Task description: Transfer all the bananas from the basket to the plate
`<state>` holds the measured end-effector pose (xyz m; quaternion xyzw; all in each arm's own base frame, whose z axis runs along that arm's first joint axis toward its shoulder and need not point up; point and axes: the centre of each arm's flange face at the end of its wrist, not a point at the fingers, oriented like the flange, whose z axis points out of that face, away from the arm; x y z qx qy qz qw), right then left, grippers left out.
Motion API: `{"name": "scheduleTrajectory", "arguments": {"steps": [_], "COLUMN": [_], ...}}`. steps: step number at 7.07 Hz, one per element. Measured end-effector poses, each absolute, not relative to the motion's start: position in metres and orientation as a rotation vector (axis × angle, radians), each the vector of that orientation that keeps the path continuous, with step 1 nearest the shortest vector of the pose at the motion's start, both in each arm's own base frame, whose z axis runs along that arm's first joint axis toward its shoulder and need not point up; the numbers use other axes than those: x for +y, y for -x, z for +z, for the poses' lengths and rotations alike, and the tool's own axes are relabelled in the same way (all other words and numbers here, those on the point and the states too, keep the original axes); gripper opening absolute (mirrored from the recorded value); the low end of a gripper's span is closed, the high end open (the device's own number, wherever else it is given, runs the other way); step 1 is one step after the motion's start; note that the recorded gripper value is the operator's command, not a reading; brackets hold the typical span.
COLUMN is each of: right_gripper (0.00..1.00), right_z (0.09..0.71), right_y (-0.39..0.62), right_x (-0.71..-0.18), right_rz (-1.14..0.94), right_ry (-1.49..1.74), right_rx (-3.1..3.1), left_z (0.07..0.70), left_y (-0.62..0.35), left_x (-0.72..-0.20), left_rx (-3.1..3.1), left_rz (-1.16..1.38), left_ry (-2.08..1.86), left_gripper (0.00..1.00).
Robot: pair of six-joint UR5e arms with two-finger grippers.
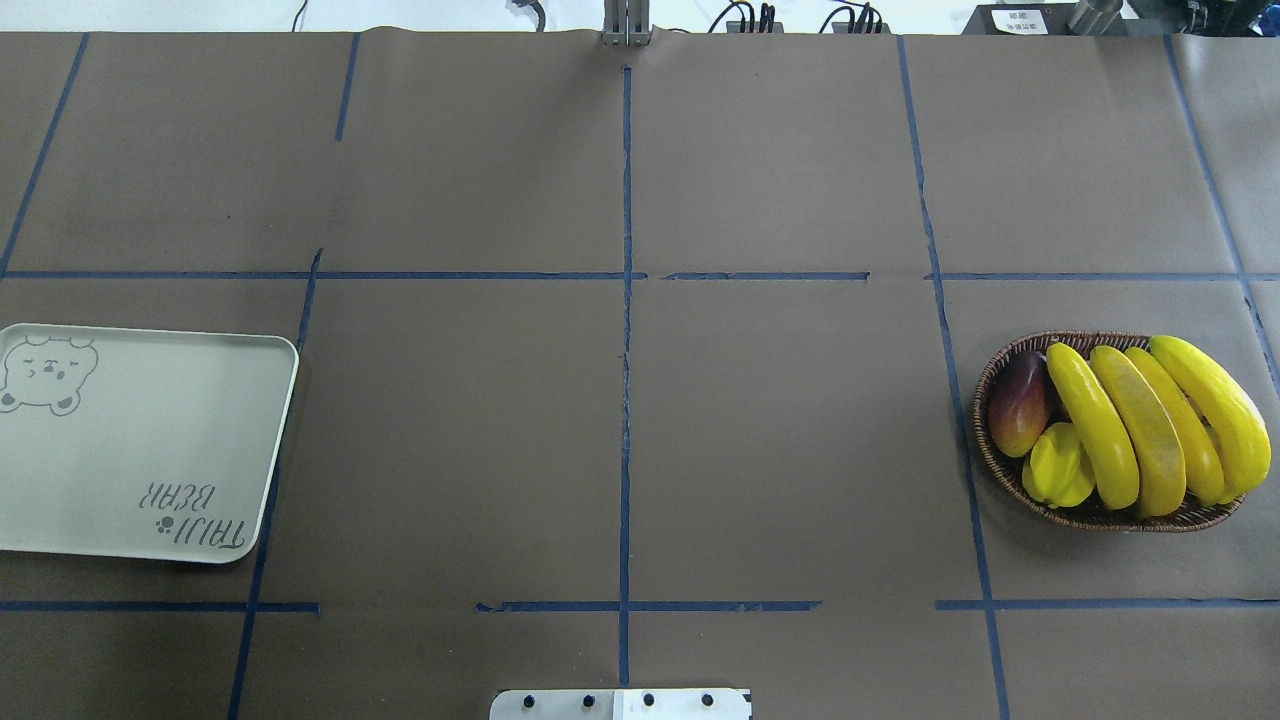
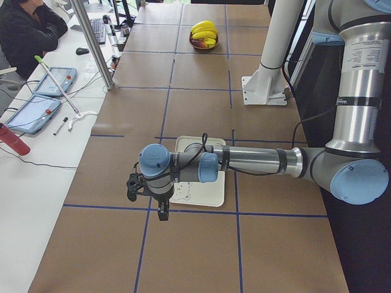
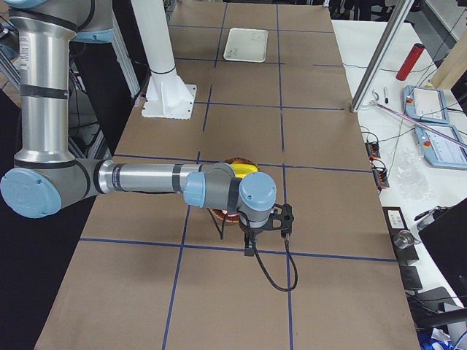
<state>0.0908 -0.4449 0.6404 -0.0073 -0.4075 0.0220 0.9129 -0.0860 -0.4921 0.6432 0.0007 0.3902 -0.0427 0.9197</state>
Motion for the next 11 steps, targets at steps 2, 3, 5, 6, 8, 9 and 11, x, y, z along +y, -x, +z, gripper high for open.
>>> {"name": "scheduleTrajectory", "arguments": {"steps": [2,3,5,6,8,9,11], "right_gripper": [1.00,1.00,1.00,1.00,1.00,1.00,1.00], "right_z": [0.638,0.637,0.633,0.630,0.615,0.593,0.564], "right_y": [-0.091,-0.091,-0.091,-0.090,-0.086,-0.077,-0.026], "right_x": [-0.445,-0.445,-0.448,-0.451,-0.460,-0.475,-0.503], "right_rz": [0.048,0.050,0.051,0.047,0.027,-0.010,-0.126], "right_ry": [0.012,0.011,0.005,0.000,-0.025,-0.057,-0.065], "right_rx": [-0.839,-0.839,-0.839,-0.838,-0.842,-0.843,-0.856], "left_z": [0.643,0.643,0.643,0.643,0.642,0.641,0.639], "left_y": [0.086,0.086,0.085,0.085,0.085,0.084,0.084], "left_x": [-0.493,-0.493,-0.493,-0.493,-0.493,-0.494,-0.494], "left_rx": [0.801,0.801,0.801,0.801,0.801,0.802,0.802], "left_rz": [-0.087,-0.086,-0.085,-0.085,-0.085,-0.085,-0.082], "left_ry": [-0.002,-0.002,-0.002,-0.002,-0.003,-0.004,-0.008], "left_gripper": [1.00,1.00,1.00,1.00,1.00,1.00,1.00]}}
